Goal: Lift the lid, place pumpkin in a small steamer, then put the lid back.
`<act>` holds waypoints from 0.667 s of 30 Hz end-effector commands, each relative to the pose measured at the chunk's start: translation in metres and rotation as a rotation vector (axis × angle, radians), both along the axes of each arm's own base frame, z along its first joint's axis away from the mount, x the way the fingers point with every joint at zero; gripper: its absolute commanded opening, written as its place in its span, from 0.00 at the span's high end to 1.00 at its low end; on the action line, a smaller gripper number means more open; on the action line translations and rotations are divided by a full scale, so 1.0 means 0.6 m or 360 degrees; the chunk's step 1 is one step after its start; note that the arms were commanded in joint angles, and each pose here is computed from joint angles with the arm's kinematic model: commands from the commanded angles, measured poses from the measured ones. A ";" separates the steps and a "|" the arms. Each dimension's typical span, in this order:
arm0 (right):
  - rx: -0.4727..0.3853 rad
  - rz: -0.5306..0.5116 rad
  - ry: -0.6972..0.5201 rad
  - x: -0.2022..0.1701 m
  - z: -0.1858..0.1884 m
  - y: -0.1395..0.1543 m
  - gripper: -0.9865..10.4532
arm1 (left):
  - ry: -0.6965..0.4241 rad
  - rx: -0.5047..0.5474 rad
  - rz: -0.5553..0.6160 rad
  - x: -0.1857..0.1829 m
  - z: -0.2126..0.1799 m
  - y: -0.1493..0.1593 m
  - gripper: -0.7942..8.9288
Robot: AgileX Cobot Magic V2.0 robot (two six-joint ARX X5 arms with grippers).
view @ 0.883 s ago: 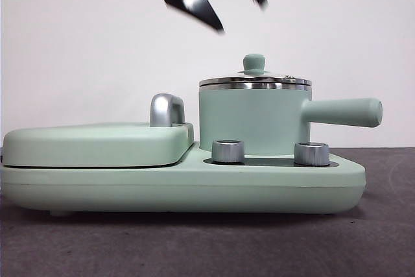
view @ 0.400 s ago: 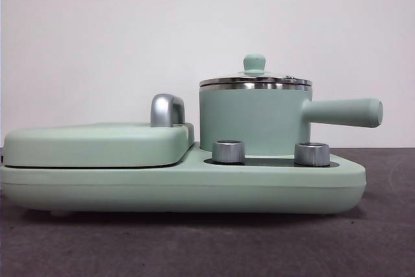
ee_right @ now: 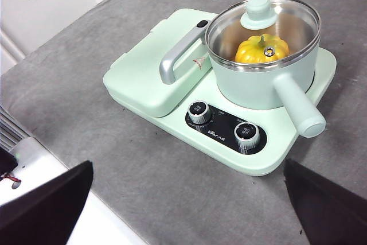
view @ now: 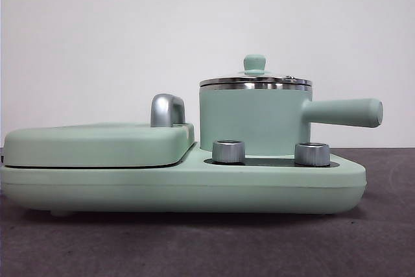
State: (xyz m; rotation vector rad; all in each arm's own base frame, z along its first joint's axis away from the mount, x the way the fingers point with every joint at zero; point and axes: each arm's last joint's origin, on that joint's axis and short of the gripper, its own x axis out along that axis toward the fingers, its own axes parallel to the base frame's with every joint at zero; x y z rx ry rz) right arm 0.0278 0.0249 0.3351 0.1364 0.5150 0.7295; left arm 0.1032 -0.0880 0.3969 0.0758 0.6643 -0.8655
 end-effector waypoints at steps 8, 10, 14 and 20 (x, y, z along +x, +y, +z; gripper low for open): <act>-0.0018 0.0035 -0.0060 0.000 0.005 0.000 0.45 | -0.0107 -0.0197 0.0339 -0.071 -0.065 0.063 0.41; -0.0018 0.0036 -0.0058 0.000 0.005 0.000 0.51 | -0.0107 -0.0206 0.0345 -0.080 -0.067 0.069 0.50; -0.0031 0.0040 -0.0061 -0.001 0.004 0.000 0.89 | -0.0129 -0.0219 0.0341 -0.086 -0.066 0.074 0.89; -0.0023 0.0032 -0.0059 -0.001 0.005 0.000 0.90 | -0.0135 -0.0225 0.0341 -0.086 -0.065 0.074 0.91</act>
